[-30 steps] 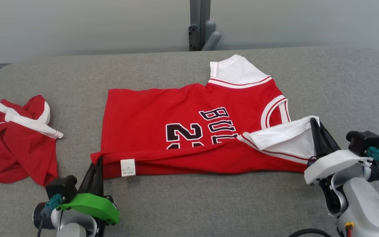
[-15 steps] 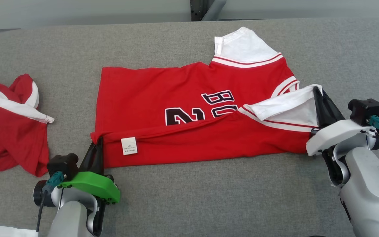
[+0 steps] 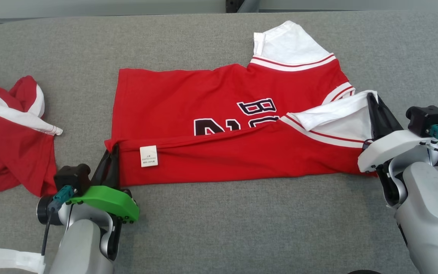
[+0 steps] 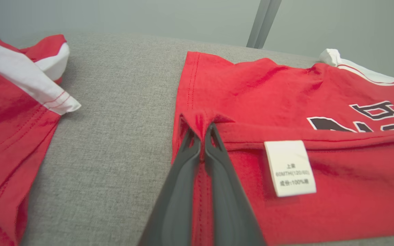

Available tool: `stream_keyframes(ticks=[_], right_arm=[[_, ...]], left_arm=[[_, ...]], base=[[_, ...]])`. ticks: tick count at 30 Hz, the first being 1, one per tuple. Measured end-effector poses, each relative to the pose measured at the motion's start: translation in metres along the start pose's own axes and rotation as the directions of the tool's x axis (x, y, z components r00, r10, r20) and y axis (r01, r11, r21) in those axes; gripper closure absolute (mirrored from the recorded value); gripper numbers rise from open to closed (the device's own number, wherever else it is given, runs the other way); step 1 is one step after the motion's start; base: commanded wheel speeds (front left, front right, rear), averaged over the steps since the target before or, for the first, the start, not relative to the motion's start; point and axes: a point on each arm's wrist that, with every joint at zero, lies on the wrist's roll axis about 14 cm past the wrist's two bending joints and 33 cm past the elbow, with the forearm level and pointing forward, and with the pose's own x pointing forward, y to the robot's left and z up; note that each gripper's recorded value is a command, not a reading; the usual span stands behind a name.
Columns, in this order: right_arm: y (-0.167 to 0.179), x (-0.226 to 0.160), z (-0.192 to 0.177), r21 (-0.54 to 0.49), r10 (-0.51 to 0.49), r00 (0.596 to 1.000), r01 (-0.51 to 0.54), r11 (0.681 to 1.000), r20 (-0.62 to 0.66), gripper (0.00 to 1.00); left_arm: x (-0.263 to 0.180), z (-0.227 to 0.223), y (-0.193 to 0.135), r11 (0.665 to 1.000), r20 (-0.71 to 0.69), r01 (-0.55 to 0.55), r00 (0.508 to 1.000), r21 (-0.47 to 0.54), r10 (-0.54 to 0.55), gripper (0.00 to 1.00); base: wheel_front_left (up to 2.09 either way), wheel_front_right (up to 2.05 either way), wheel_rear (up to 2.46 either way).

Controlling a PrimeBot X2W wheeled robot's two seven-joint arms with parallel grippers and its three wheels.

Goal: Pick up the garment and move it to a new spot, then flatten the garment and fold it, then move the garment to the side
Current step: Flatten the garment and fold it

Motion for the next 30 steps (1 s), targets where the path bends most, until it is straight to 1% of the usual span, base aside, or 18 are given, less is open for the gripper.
stream_keyframes(ticks=[9,10,11,12,17,19,26,30], right_arm=[[-0.005,0.013,-0.004,-0.022,-0.008,1.0,0.008,1.0,-0.014,1.0],[-0.006,0.012,-0.01,-0.018,-0.016,0.999,0.015,1.0,-0.03,0.84],[-0.007,0.011,-0.014,-0.015,-0.019,0.999,0.019,1.0,-0.041,0.0],[-0.006,0.011,-0.015,-0.016,-0.017,0.999,0.017,1.0,-0.045,0.0],[-0.006,0.013,-0.004,-0.008,-0.026,1.0,0.026,1.0,-0.008,0.0],[-0.004,0.006,-0.004,-0.004,-0.023,1.0,0.023,1.0,-0.003,0.0],[-0.001,-0.035,-0.038,0.039,-0.031,0.996,0.034,0.999,-0.078,0.0],[-0.005,-0.057,-0.057,0.068,-0.057,0.99,0.066,0.996,-0.127,0.0]], left_arm=[[0.012,0.002,0.002,1.0,0.005,-0.002,1.0,0.013,0.002,1.0],[0.012,0.001,0.002,1.0,0.0,-0.002,1.0,0.013,0.002,0.78],[0.013,0.001,0.002,1.0,0.0,-0.002,1.0,0.013,0.002,0.44],[0.014,0.002,0.002,1.0,0.003,-0.004,1.0,0.011,0.004,0.0],[0.014,0.013,0.007,1.0,0.039,-0.018,0.999,0.015,0.017,0.0],[0.009,0.014,0.01,0.999,0.048,-0.026,0.999,0.02,0.025,0.0],[-0.019,-0.006,0.006,1.0,0.007,-0.021,1.0,0.008,0.021,0.0],[-0.028,-0.014,0.004,1.0,-0.009,-0.025,1.0,-0.01,0.025,0.0]], base=[[0.0,0.0,0.0],[0.0,0.0,0.0],[0.0,0.0,0.0],[0.0,0.0,0.0],[0.0,0.0,0.0],[0.0,0.0,0.0],[0.0,0.0,0.0],[0.0,0.0,0.0]])
